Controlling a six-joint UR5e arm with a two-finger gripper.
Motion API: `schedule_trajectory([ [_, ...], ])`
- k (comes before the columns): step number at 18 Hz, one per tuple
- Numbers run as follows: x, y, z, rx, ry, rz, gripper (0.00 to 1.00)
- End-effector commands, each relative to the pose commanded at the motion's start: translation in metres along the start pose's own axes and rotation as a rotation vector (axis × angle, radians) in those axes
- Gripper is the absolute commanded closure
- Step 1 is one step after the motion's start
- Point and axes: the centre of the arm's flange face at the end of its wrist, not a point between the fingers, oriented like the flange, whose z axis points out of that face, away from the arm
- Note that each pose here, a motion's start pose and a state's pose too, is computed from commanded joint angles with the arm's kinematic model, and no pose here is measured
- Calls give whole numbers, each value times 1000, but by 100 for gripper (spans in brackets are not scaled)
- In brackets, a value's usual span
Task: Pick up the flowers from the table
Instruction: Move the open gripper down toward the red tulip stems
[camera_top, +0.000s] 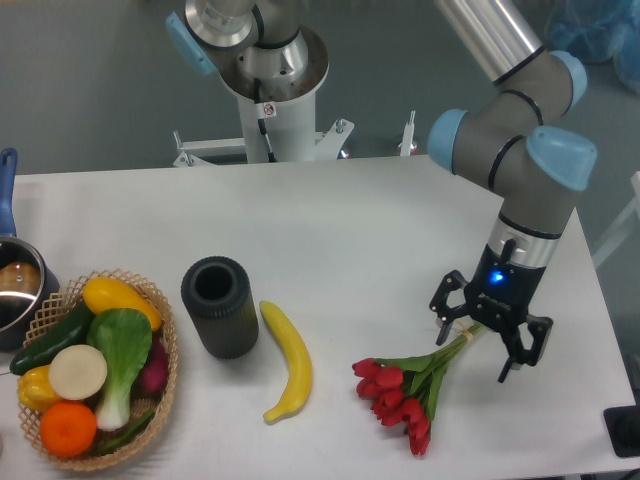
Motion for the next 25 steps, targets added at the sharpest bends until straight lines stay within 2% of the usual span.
schedule_trajectory([
  [8, -2, 11, 44, -11, 52, 7, 0],
  [13, -5, 12, 40, -19, 47, 6, 0],
  [17, -9, 13, 31, -113, 17, 63, 0],
  [25, 10, 12, 28, -124, 40, 112, 0],
])
